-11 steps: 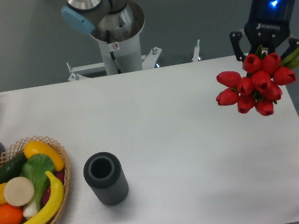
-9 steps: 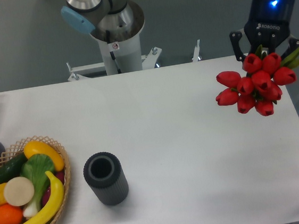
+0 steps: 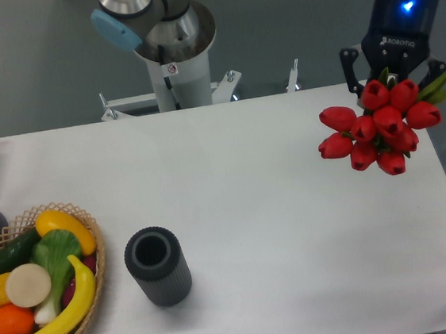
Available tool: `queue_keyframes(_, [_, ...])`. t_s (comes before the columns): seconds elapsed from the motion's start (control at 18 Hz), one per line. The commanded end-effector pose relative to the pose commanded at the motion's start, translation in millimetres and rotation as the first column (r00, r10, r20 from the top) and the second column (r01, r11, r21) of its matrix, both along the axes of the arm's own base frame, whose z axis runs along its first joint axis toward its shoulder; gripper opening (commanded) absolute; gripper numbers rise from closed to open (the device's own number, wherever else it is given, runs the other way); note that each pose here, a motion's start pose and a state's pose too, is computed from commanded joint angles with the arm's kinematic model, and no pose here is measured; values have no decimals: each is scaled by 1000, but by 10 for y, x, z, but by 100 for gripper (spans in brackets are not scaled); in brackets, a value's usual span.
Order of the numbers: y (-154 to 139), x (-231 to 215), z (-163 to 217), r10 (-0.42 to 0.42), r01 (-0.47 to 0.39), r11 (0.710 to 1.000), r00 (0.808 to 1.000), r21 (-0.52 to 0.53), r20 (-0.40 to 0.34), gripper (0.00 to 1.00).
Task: Insert the flowers into the vase
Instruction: 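Lift the red tulip bunch held in the gripper off its start spot, then carry the tulips over the dark gray vase, stems pointing down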
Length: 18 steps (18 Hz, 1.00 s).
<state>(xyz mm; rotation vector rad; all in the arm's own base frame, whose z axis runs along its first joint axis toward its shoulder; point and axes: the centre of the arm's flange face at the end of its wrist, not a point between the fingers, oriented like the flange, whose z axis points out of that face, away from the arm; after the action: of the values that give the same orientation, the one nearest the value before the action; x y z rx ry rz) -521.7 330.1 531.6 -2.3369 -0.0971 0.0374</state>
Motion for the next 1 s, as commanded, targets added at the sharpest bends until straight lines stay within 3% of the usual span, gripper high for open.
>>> queue_keyframes(0.44, [521,24,-119,24,-27,993,999,116,24,37])
queue_keyframes(0.78, [1086,311,-209,-115,100,967,992,236,52,37])
queue_keyframes(1.0, [1375,625,-258,-208,177,939,975,294,77,37])
